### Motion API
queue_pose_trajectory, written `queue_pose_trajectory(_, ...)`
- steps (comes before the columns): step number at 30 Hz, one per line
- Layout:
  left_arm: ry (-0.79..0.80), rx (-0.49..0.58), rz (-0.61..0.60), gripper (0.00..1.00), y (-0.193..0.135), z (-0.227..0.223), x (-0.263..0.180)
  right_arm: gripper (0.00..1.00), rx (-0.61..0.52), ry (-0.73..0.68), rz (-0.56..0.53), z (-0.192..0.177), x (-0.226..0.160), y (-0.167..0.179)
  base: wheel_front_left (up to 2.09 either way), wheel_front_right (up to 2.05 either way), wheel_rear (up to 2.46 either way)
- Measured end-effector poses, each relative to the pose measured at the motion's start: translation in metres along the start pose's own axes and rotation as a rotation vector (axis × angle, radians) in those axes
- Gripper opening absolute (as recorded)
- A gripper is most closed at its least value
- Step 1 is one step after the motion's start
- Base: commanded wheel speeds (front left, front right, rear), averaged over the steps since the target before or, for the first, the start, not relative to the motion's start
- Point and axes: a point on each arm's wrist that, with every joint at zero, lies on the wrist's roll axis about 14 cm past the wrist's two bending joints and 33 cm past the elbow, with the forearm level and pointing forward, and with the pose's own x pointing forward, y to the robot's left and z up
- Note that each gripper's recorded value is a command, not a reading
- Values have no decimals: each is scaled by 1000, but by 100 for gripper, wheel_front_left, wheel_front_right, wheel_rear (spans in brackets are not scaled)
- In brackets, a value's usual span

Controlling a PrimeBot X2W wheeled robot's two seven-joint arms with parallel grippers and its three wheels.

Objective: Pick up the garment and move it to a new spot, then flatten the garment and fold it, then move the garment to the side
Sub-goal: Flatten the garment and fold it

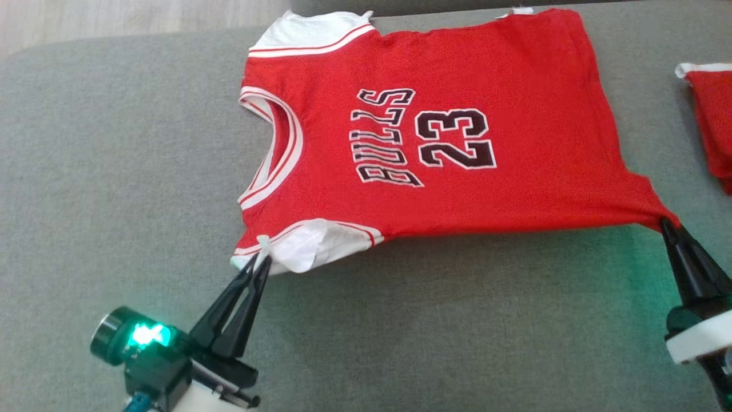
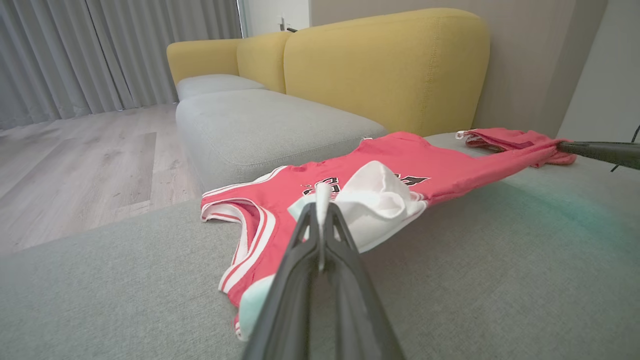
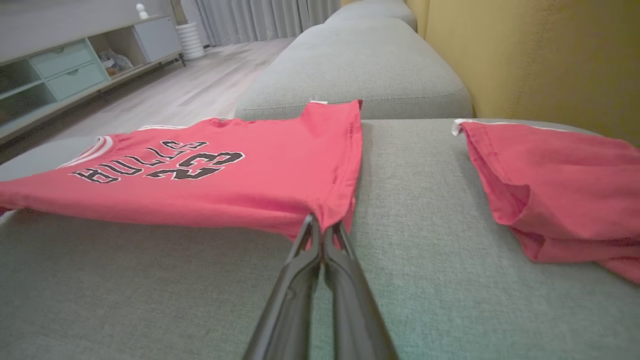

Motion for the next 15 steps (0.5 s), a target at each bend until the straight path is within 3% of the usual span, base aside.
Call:
queue_pose_trajectory(6,-32,20,10,0,10,8,17,0,37,17,-3,-4,8,2,0,0,0)
queue_pose_trajectory(15,-99,149,-50,0,34,25,87,0,13,-17,1,17,55,-7,0,0,0)
